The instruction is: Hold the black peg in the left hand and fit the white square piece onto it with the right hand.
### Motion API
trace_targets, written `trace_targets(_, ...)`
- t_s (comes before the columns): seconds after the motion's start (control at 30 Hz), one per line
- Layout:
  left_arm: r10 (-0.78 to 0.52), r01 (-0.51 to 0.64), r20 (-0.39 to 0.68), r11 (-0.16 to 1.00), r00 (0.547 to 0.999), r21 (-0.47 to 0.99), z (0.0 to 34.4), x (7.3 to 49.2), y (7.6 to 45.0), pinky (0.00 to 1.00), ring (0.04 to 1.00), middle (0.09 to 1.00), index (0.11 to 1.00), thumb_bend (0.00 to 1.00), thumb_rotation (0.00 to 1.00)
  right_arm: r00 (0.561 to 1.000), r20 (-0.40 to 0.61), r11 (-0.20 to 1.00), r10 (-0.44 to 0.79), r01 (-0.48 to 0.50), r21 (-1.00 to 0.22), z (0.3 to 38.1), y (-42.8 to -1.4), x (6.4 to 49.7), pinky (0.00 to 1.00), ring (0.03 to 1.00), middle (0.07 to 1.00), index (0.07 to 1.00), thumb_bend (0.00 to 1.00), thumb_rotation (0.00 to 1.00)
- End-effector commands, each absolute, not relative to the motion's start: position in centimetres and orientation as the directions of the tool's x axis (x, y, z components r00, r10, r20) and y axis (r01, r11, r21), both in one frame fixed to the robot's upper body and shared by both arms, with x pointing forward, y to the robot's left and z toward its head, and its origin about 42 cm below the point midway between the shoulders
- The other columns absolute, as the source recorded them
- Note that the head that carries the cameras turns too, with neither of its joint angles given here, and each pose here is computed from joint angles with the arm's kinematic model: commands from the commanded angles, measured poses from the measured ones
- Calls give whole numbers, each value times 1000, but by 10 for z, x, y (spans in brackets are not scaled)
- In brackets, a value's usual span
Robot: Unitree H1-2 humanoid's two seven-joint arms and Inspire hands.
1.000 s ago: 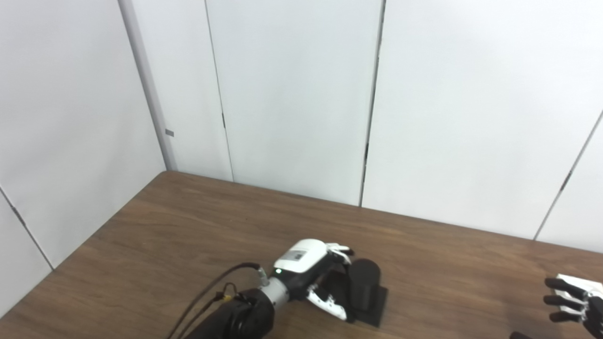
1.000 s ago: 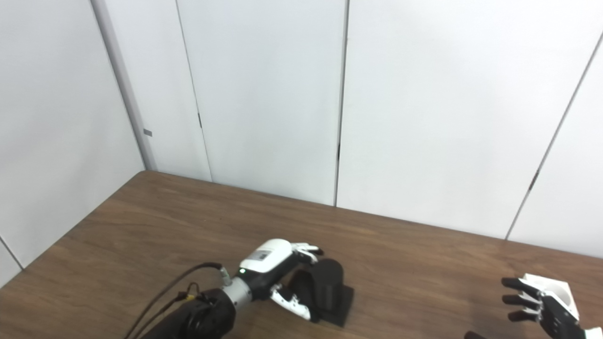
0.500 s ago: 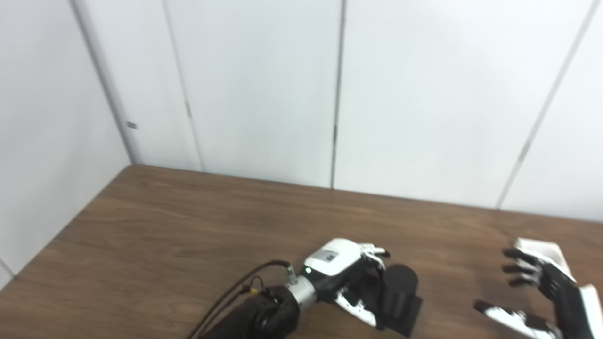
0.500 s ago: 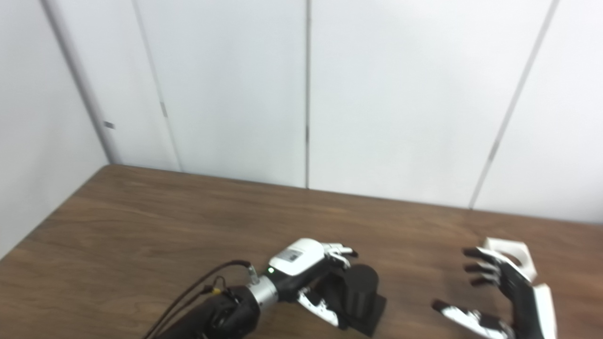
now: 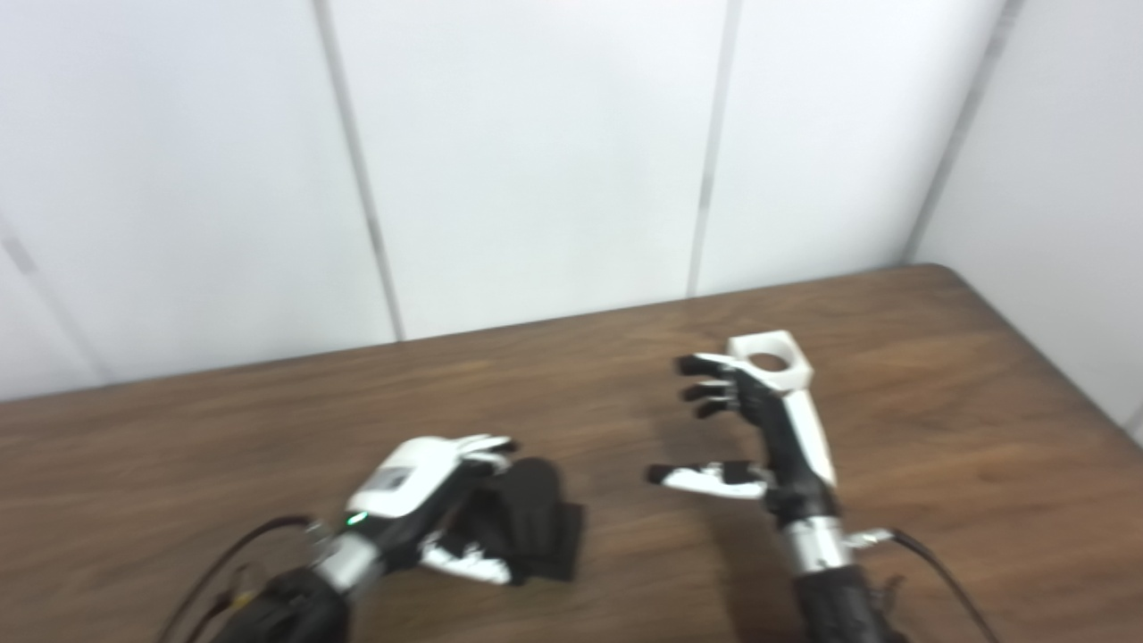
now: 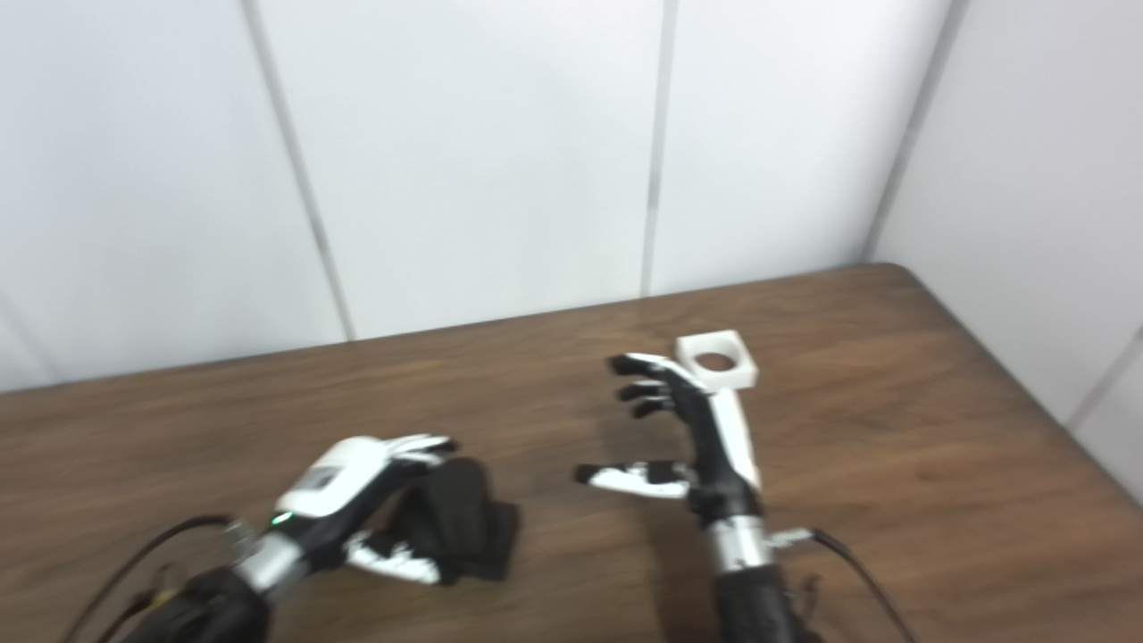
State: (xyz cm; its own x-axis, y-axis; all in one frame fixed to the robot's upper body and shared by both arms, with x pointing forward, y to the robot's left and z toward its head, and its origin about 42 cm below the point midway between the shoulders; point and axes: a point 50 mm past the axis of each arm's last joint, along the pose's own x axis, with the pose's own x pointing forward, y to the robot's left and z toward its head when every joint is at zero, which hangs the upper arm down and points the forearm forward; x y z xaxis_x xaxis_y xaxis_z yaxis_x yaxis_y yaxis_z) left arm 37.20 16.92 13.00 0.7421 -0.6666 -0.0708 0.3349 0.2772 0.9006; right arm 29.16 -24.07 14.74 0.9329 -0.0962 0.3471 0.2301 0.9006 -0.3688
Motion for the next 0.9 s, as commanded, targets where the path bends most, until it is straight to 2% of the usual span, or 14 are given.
trace_targets(0.0, -649, 401, -208, 163, 732, 901, 110, 363, 192, 847, 879, 871, 488, 524, 59, 895, 435, 895, -100, 272, -354, 170, -237, 301, 555, 645, 725, 693, 520, 28)
trace_targets(0.17, -648, 403, -216, 154, 731, 902, 111, 362, 201, 835, 873, 866, 489, 524, 58, 895, 438, 870, -87, 282, -404, 178, -245, 307, 538, 637, 723, 704, 578, 26)
trace_targets(0.3, -652, 398, -210, 154, 729, 904, 111, 361, 205, 809, 860, 855, 488, 524, 56, 898, 438, 802, -36, 287, -524, 200, -266, 319, 526, 635, 730, 716, 623, 49)
trace_targets(0.43, -654, 399, -209, 155, 727, 904, 111, 358, 207, 788, 855, 849, 488, 523, 55, 918, 397, 697, 9, 279, -661, 226, -281, 332, 553, 669, 756, 731, 662, 136)
trace_targets(0.57, -654, 404, -212, 155, 726, 902, 112, 356, 207, 777, 851, 846, 488, 523, 53, 962, 267, 537, 63, 193, -821, 255, -296, 349, 618, 777, 845, 800, 717, 189)
trace_targets(0.67, -656, 404, -210, 158, 725, 901, 113, 355, 207, 774, 849, 843, 488, 523, 53, 985, 138, 333, 107, 95, -938, 275, -308, 364, 690, 853, 904, 860, 809, 213)
trace_targets(0.77, -658, 403, -205, 164, 725, 900, 113, 354, 209, 765, 842, 839, 488, 523, 52, 993, 36, 168, 114, 16, -986, 290, -315, 377, 766, 909, 944, 888, 908, 216)
trace_targets(0.83, -656, 406, -206, 168, 726, 898, 114, 353, 209, 769, 841, 838, 488, 522, 51, 995, -6, 91, 99, -16, -996, 297, -316, 385, 835, 950, 964, 897, 948, 215)
trace_targets(0.87, -657, 406, -207, 165, 725, 899, 115, 352, 209, 769, 841, 838, 488, 523, 51, 996, -22, 64, 91, -27, -998, 300, -316, 389, 839, 952, 964, 898, 950, 215)
